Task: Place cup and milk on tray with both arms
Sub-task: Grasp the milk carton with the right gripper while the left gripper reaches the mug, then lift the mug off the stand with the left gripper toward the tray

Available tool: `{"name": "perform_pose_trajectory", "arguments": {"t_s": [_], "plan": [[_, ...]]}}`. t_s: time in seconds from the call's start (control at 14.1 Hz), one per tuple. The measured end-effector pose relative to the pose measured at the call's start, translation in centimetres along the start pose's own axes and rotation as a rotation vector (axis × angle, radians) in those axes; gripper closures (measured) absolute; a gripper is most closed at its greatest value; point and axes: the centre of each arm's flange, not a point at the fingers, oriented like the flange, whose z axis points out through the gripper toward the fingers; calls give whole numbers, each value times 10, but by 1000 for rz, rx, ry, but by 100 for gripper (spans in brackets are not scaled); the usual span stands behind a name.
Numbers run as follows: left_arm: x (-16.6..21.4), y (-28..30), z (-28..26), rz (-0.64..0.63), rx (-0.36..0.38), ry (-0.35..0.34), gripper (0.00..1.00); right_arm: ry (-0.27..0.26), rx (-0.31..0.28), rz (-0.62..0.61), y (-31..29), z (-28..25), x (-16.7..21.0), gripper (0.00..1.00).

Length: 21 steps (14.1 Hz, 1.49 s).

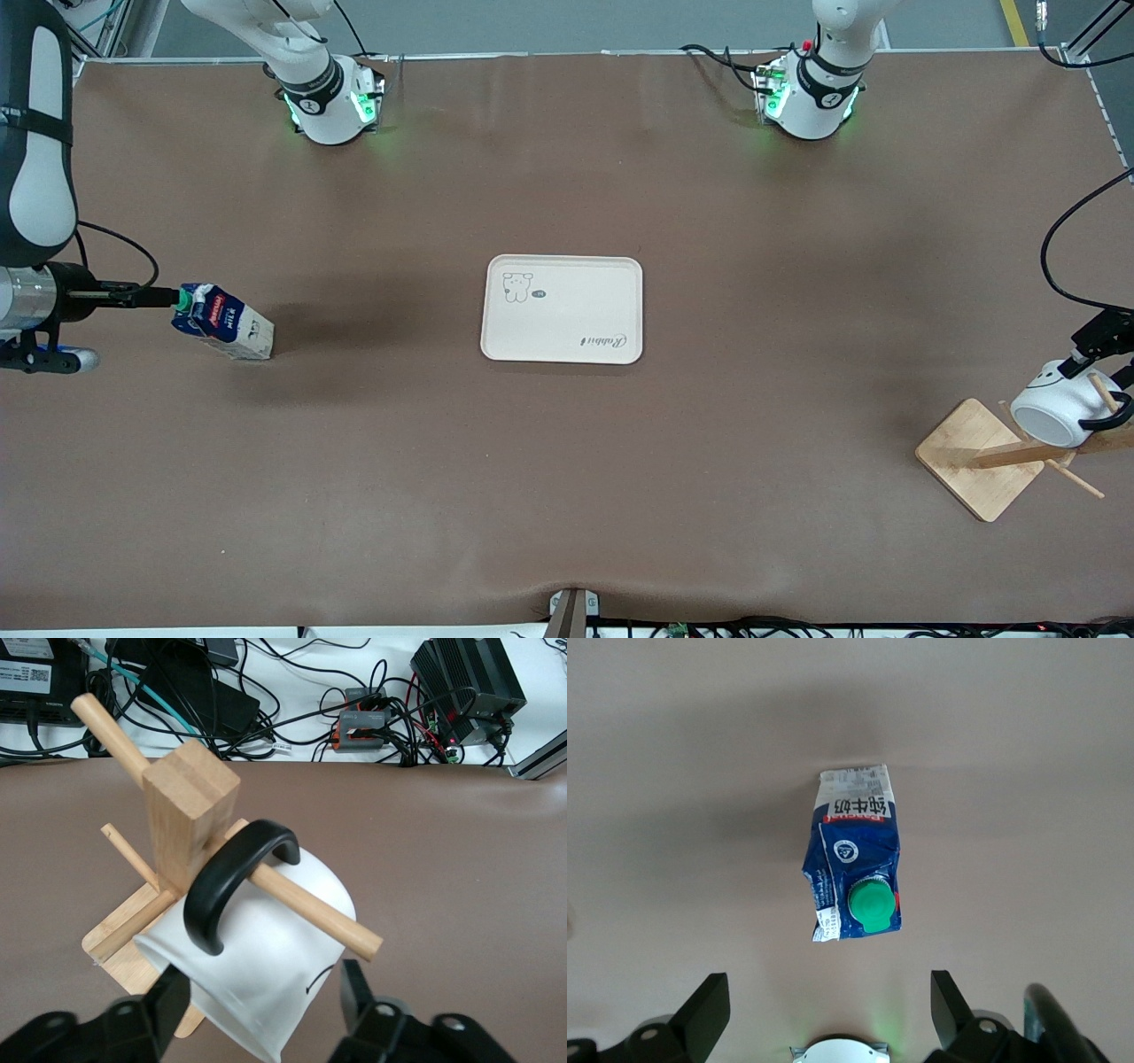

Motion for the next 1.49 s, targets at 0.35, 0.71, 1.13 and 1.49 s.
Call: {"name": "perform_pose_trajectory", "arguments": {"t_s": [0.35,0.71,1.13,1.49], "plan": [[2,4,2,6,-5,-1,54,25,-4,20,4,30,17,0],[10,22,4,23,-34,-5,88,16,-4,16,1,50,20,0],[10,23,1,11,-39,-8,89,83,-8,-2,5,84,20,0],[15,49,-15,-151,-78,-85,91,102,-13,-15,6,96,9,0]]}}
